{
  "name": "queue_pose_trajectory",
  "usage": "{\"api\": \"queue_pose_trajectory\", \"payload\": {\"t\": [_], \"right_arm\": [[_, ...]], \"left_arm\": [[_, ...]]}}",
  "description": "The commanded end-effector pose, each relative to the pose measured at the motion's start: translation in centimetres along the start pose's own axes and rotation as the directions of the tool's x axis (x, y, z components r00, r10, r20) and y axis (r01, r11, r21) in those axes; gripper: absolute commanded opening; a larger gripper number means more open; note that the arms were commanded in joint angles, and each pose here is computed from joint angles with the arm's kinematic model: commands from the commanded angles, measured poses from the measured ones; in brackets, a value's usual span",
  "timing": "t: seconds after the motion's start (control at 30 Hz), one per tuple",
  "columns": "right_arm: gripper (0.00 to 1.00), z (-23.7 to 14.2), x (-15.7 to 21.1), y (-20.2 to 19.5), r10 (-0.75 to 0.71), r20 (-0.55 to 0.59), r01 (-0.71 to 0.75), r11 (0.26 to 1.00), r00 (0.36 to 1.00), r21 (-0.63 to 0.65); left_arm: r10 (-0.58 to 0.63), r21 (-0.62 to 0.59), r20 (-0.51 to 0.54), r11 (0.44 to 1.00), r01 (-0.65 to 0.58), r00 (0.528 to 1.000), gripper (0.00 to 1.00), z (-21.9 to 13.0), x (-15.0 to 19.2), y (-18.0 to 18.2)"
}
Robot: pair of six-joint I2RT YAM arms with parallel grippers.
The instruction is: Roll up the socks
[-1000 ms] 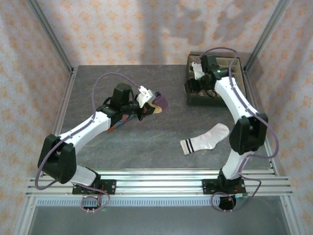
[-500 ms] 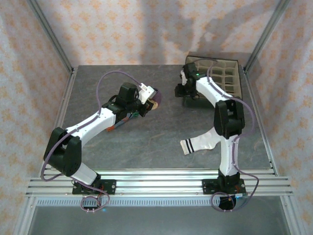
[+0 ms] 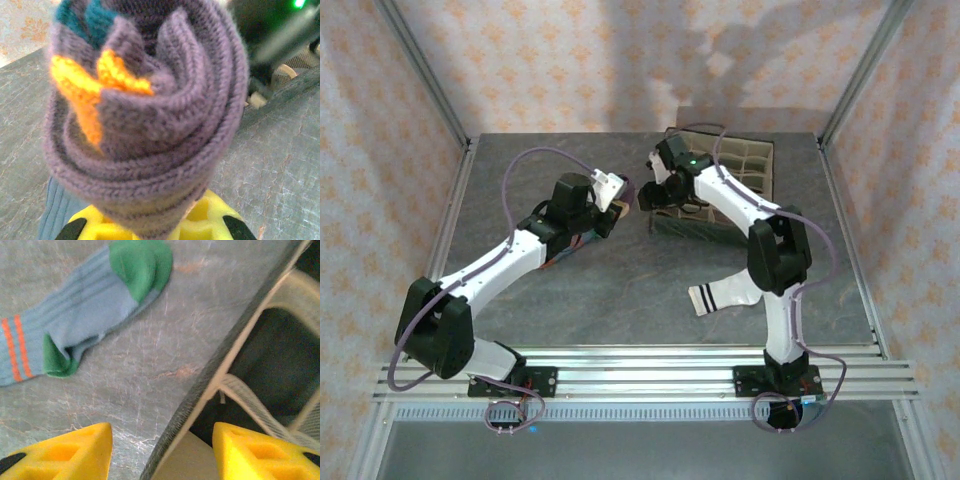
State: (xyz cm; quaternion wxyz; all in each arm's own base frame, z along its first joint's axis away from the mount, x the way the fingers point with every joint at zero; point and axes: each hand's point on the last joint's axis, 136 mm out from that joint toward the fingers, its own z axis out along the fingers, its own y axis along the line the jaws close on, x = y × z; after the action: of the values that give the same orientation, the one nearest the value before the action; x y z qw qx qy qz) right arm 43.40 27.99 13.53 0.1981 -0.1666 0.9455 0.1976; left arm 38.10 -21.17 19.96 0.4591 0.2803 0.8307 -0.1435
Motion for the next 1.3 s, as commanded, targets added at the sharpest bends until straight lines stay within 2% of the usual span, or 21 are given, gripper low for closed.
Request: {"api": "queue_pose_trajectory", "payload": {"t": [0.0, 0.2, 0.33, 0.47, 0.67, 0.8, 0.93, 1.27], "right_arm": [[0.55, -6.0, -2.7, -1.4, 0.023, 0.102, -0.027, 0.999, 0.994, 0.044], [0.56, -9.1, -1.9, -9.2, 0.167, 0.155, -0.192, 0.968, 0.974, 0.163], [0.55, -10.6, -0.3, -14.1, 0.285, 0.217, -0.329, 0.923, 0.934, 0.201], [0.54, -10.6, 1.8, -17.7, 0.353, 0.238, -0.408, 0.879, 0.905, 0.245], [0.48, -9.3, 3.6, -19.9, 0.406, 0.222, -0.455, 0.852, 0.886, 0.260], [0.41, -8.2, 4.2, -20.7, 0.410, 0.196, -0.451, 0.846, 0.891, 0.285], [0.37, -7.3, 4.7, -21.5, 0.408, 0.173, -0.443, 0.837, 0.896, 0.320], [0.35, -6.2, 5.3, -23.1, 0.396, 0.149, -0.422, 0.820, 0.906, 0.387]], "left_arm": [[0.034, -0.001, 0.053, 0.999, -0.034, 0.998, 0.00, 0.3, -3.0, -0.6], [0.104, 0.086, 0.061, 0.990, -0.109, 0.993, 0.00, 4.1, -6.7, -4.0], [0.127, 0.170, 0.078, 0.976, -0.139, 0.989, 0.00, 7.7, -9.0, -6.9], [0.126, 0.241, 0.073, 0.960, -0.140, 0.989, 0.00, 12.2, -9.5, -9.4], [0.131, 0.292, 0.047, 0.946, -0.139, 0.990, 0.00, 17.0, -9.6, -10.8], [0.155, 0.305, 0.012, 0.940, -0.151, 0.988, 0.00, 18.8, -9.1, -10.8], [0.157, 0.307, 0.002, 0.940, -0.150, 0.988, 0.00, 19.4, -8.3, -10.7], [0.083, 0.293, -0.005, 0.953, -0.078, 0.997, 0.00, 19.5, -7.2, -8.4]]}}
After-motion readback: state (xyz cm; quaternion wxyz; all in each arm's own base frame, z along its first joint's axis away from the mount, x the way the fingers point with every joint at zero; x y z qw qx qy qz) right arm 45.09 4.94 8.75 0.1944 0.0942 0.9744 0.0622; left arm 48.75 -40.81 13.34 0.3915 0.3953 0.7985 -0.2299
